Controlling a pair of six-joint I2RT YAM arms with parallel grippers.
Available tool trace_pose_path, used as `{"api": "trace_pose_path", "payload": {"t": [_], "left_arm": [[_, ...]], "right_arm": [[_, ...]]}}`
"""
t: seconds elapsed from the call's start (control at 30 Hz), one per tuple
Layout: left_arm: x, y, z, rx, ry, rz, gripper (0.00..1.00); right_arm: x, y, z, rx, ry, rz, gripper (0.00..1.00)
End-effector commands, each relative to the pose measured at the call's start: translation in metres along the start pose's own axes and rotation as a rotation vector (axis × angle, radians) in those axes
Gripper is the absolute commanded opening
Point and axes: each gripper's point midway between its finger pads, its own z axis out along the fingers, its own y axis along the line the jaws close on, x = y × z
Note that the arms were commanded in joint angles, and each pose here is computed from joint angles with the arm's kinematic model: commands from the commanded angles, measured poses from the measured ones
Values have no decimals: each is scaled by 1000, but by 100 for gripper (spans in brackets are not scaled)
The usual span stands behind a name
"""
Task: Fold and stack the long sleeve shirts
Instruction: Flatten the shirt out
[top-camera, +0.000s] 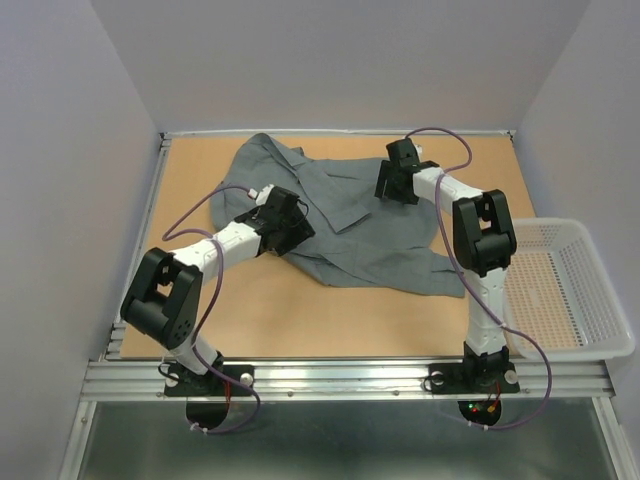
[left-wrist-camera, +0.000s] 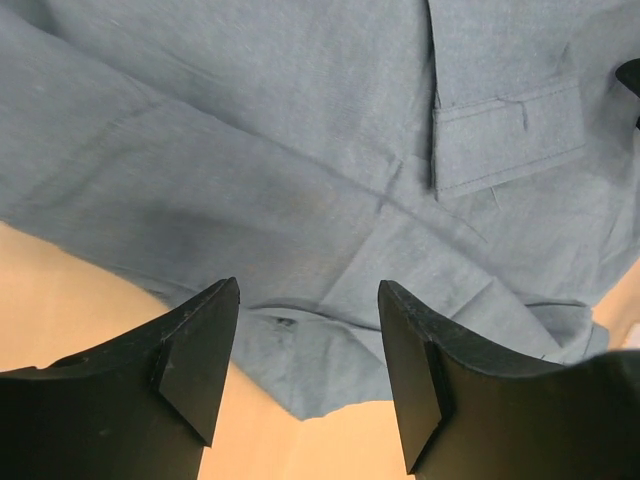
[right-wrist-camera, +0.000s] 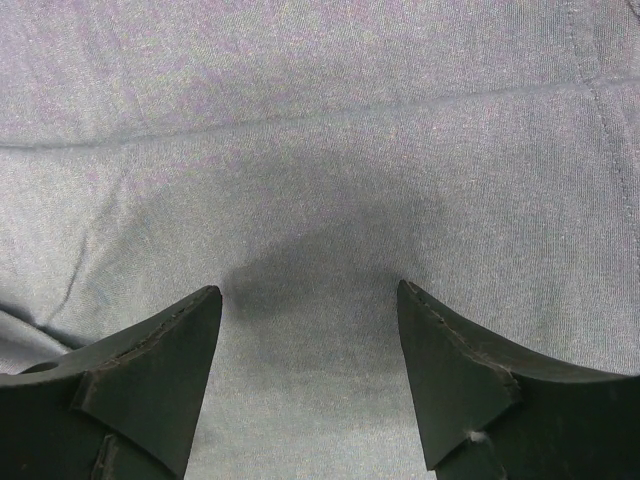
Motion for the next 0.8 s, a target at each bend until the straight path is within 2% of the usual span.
{"api": "trace_pose_path", "payload": {"t": [0.0, 0.3, 0.43, 0.57, 0.77], "left_arm": [[-2, -30, 2, 25, -21, -95, 66], [28, -15, 1, -61, 39, -144, 61], [25, -10, -3, -71, 9, -174, 60], [36, -3, 10, -107, 50, -174, 58], [35, -2, 15, -111, 39, -171, 56]], "right_arm": [[12, 4, 3, -22, 18, -2, 76], [17, 3, -1, -30, 21, 3, 76], [22, 1, 1, -28, 28, 5, 76], [26, 0, 3, -27, 36, 8, 76], [25, 0, 3, -28, 32, 10, 76]]}}
